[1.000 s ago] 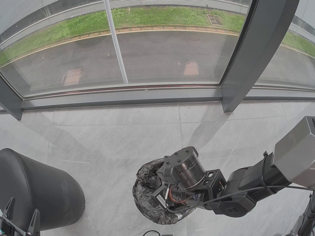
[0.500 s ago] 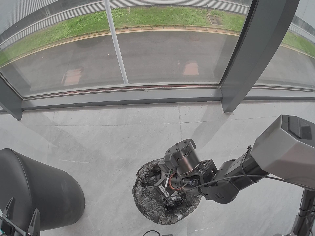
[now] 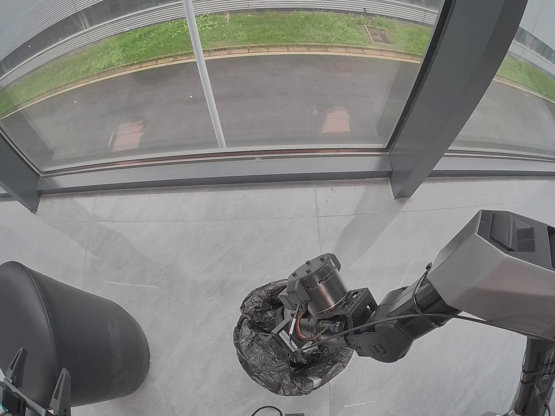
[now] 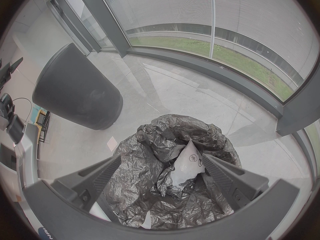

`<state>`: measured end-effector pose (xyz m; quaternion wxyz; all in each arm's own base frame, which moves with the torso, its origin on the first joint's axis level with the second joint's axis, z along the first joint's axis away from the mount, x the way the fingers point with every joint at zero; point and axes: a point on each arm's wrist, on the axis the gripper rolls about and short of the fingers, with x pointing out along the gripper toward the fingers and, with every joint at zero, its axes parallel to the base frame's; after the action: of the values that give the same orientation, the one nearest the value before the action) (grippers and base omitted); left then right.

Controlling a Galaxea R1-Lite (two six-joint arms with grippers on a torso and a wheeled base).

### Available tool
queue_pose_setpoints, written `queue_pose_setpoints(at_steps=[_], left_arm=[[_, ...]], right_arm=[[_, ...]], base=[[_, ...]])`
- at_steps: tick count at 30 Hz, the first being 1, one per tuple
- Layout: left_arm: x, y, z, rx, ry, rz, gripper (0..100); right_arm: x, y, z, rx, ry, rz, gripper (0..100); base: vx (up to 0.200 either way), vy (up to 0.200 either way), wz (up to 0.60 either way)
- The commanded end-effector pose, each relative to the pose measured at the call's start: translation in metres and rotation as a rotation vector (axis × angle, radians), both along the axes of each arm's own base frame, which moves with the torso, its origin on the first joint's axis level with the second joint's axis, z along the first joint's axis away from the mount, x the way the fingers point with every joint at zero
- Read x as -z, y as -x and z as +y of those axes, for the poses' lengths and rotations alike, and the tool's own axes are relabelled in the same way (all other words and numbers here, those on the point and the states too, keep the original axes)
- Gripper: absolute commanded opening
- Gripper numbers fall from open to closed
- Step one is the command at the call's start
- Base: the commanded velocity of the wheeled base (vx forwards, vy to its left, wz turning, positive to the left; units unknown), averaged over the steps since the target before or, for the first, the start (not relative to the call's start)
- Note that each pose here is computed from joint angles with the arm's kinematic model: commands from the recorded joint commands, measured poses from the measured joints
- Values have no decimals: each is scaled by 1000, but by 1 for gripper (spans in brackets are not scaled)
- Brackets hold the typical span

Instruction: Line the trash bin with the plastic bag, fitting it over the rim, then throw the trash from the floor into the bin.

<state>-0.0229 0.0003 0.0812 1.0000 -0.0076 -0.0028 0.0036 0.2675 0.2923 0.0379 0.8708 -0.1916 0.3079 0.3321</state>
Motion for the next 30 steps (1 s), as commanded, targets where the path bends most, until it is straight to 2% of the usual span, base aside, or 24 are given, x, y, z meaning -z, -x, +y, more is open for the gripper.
queue_pose_setpoints(at_steps=[1,16,30], left_arm=[[5,0,0,0,0,2,100],[5,0,0,0,0,1,100],[5,0,0,0,0,2,100]], right_arm=[[4,0,1,2,3,3,100],[16,-2,2,10,7,-3,100],[25,-5,5,39,-49,-14,100]], base=[[0,0,0],[0,0,0],[0,0,0]])
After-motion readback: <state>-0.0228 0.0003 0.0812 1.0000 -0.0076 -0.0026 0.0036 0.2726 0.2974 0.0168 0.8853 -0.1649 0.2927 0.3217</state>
